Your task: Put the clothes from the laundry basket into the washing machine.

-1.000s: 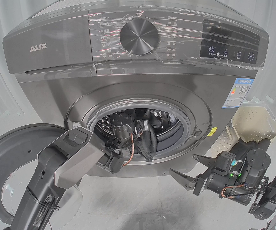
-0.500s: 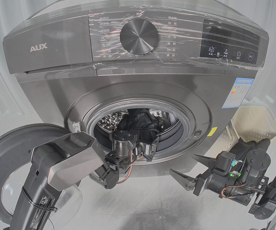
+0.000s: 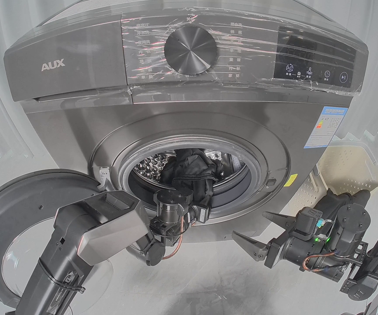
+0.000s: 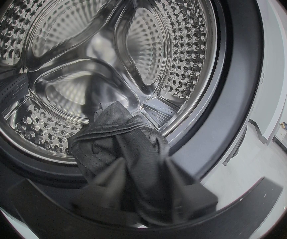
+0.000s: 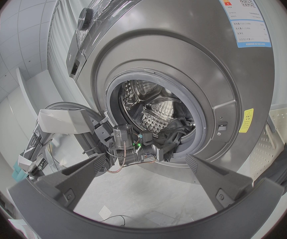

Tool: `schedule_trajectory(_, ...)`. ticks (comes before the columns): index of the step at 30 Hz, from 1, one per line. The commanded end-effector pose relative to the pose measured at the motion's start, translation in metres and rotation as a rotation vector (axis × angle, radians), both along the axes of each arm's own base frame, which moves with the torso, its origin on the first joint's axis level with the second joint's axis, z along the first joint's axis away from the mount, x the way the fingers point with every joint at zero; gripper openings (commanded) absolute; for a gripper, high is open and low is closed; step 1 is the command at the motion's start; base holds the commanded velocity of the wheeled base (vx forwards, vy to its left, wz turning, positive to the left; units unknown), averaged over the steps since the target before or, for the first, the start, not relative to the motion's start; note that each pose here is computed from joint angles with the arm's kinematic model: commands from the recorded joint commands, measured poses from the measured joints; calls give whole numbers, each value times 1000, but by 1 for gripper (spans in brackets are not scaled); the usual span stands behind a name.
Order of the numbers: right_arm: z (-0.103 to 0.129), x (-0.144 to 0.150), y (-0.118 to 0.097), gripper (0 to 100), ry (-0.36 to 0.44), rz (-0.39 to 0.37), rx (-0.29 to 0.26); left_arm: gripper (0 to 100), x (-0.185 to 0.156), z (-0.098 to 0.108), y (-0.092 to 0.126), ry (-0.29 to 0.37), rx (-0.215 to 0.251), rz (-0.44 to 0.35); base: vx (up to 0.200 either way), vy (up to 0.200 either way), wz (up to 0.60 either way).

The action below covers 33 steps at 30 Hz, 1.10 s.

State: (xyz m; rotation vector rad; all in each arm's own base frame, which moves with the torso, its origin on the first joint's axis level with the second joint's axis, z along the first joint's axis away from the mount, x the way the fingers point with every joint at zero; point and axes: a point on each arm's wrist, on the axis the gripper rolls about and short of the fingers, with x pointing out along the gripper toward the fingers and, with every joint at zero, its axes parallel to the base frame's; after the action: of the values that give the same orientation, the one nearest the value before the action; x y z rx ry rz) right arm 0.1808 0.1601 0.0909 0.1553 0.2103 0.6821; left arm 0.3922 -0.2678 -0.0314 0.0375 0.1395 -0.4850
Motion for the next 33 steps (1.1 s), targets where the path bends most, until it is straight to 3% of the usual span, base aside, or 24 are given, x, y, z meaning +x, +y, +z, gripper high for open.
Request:
schedule_trajectory(1, -1, 0, 0, 100, 2, 0, -2, 0, 7, 2, -2, -24, -17, 10, 0, 0, 0)
schedule_trajectory(3, -1, 0, 0, 100, 2, 0, -2, 0, 12, 10, -4, -52, -42, 13, 0, 0, 0)
schedule_trajectory(10, -1, 0, 1, 100, 2, 1, -2, 0, 55, 71, 1, -269, -192, 123, 0, 0, 0)
schedule_trajectory(15, 0, 0, 0, 100, 0, 0, -1, 0, 74, 83, 7, -345, -239, 166, 0, 0, 0)
schedule_trajectory(20, 0, 0, 0, 100, 0, 0, -1, 0, 84, 83, 10, -370, -252, 179, 0, 0, 0)
schedule_trajectory(32, 0, 0, 0, 100, -1, 0, 0, 0, 81, 79, 8, -356, -246, 173, 0, 0, 0)
schedule_trajectory(33, 0, 0, 0, 100, 0, 0, -1, 100, 81, 78, 7, -354, -245, 172, 0, 0, 0)
